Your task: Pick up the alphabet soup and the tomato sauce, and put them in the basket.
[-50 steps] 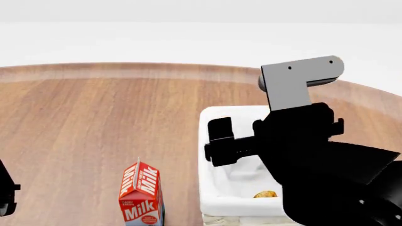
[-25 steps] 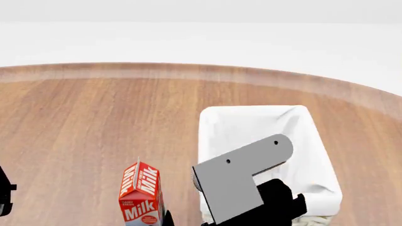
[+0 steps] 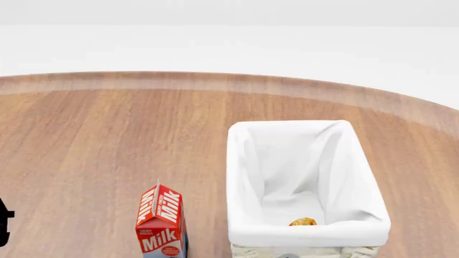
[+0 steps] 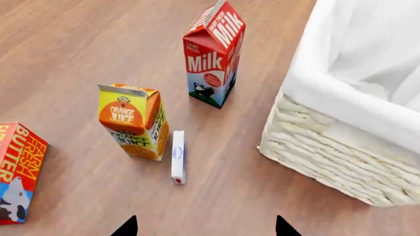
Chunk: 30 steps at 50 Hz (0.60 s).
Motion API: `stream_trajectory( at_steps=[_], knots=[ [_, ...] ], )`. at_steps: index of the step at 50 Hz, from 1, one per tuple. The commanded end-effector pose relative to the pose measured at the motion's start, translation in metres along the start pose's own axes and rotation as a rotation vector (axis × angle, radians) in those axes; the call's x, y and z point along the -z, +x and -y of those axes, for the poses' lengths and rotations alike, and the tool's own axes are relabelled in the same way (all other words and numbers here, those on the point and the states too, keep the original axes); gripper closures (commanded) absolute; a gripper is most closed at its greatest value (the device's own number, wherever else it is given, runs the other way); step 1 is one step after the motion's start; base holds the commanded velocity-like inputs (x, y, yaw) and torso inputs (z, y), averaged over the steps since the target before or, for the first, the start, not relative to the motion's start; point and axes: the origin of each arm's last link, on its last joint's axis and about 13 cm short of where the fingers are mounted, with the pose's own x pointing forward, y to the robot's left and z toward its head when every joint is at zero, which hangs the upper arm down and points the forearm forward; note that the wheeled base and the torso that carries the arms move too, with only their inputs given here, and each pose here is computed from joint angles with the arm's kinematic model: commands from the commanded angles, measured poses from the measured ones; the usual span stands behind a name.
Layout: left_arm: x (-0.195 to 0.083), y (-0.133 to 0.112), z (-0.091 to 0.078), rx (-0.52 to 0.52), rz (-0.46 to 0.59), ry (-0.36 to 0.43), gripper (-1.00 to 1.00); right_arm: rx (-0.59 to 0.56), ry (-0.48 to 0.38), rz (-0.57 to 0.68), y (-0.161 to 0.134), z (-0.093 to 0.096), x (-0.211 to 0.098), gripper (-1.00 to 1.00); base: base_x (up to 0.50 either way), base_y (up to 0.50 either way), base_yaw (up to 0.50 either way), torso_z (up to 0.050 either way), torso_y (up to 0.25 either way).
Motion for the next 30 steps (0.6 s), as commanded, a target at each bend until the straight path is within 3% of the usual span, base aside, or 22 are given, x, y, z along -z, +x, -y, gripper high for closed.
stream_trajectory(
  at_steps=[1, 7, 30],
  knots=[
    [0.000, -0.001, -0.001, -0.003, 0.000, 0.002, -1.00, -0.014, 0.018, -0.090, 0.005, -0.005, 0.020, -1.00, 0.00, 0.00, 0.00, 0.000, 0.000],
    [0.000, -0.001, 0.000, -0.003, 0.000, 0.002, -1.00, -0.067, -0.006, -0.147, 0.006, -0.017, 0.037, -1.00, 0.00, 0.00, 0.00, 0.000, 0.000],
    [-0.002, 0.000, -0.002, -0.006, 0.003, 0.002, -1.00, -0.148, 0.015, -0.189, 0.019, -0.032, 0.062, -1.00, 0.00, 0.00, 0.00, 0.000, 0.000]
  ],
)
